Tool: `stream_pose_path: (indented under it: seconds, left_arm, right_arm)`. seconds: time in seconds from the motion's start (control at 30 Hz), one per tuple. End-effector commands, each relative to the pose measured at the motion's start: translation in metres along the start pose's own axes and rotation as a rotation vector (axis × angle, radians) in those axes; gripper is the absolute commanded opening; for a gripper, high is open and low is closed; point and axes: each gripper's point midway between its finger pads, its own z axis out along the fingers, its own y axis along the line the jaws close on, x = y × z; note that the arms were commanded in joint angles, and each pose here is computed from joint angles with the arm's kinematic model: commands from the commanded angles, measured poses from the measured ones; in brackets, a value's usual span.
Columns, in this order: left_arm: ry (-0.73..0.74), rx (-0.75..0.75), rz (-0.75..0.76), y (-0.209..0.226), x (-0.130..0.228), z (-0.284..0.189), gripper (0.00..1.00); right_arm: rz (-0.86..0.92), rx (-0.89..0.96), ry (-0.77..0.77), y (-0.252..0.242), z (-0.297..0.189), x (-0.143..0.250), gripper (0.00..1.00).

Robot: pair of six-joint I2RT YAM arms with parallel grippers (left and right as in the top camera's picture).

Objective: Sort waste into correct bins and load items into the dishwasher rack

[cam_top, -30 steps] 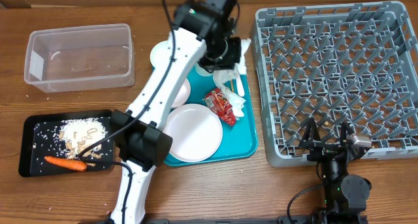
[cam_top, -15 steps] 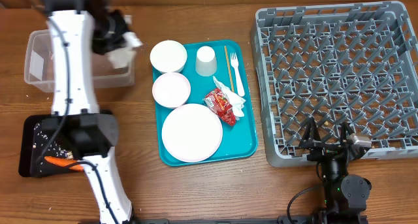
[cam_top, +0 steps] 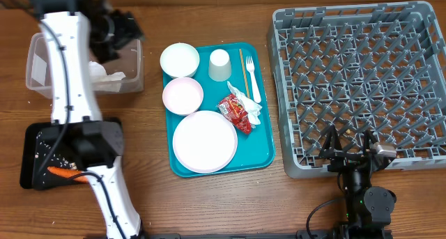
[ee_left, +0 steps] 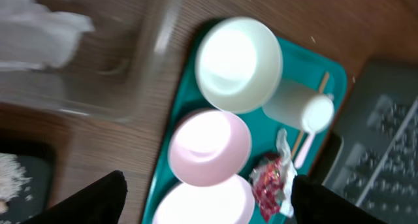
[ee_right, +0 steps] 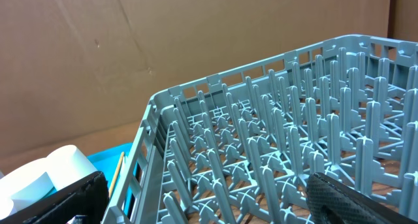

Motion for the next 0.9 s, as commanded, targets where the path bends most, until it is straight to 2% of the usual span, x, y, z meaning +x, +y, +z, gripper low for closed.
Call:
stream_pose_path:
  seconds: [0.0, 0.03, 0.13, 0.2, 0.27, 0.33, 0.43, 0.5, 0.6, 0.7, 0.83, 0.87]
  left_arm:
    - [0.058, 0.073, 0.251, -0.072, 0.047, 0.008, 0.82]
    - [0.071, 0.068, 0.291, -0.083, 0.057, 0.013, 0.82]
    - [0.119, -0.009, 0.473, -0.132, 0.113, 0.047, 0.75]
    - [0.181, -0.024, 0.521, -0.153, 0.147, 0.071, 0.75]
    - [0.243, -0.061, 0.545, -0.162, 0.174, 0.1, 0.76]
    - [0.339, -0.121, 0.494, -0.16, 0.201, 0.136, 0.73]
    - [0.486, -0.089, 0.472, -0.163, 0.23, 0.177, 0.71]
    - [0.589, -0.069, 0.437, -0.16, 0.248, 0.195, 0.64]
    - [0.609, -0.083, 0.428, -0.155, 0.25, 0.209, 0.57]
    - [0.56, -0.121, 0.449, -0.151, 0.24, 0.214, 0.61]
    - [0.525, -0.156, 0.464, -0.146, 0.234, 0.218, 0.5]
    - [0.527, -0.157, 0.463, -0.146, 0.234, 0.218, 0.5]
  right_arm:
    - [-0.006, 0.001, -0.003, -0.001, 0.0, 0.002, 1.0]
    - [-0.006, 0.001, -0.003, -0.001, 0.0, 0.002, 1.0]
    - [-0.006, 0.001, -0.003, -0.001, 0.0, 0.002, 1.0]
    - [-0.006, 0.001, -0.003, -0.001, 0.0, 0.002, 1.0]
    - [-0.006, 0.001, -0.003, -0.001, 0.0, 0.002, 1.0]
    - [-0.006, 0.001, -0.003, -0.001, 0.0, 0.002, 1.0]
    - [-0.006, 0.001, -0.003, -0.001, 0.0, 0.002, 1.0]
    - [-0.006, 0.001, -0.003, -0.001, 0.0, 0.002, 1.0]
    - [-0.006, 0.001, -0.003, -0.001, 0.0, 0.002, 1.0]
    - [-0.006, 0.001, -0.003, -0.001, 0.0, 0.002, 1.0]
    - [-0.006, 0.001, -0.003, -0.001, 0.0, 0.002, 1.0]
    - [-0.006, 0.001, -0.003, -0.001, 0.0, 0.002, 1.0]
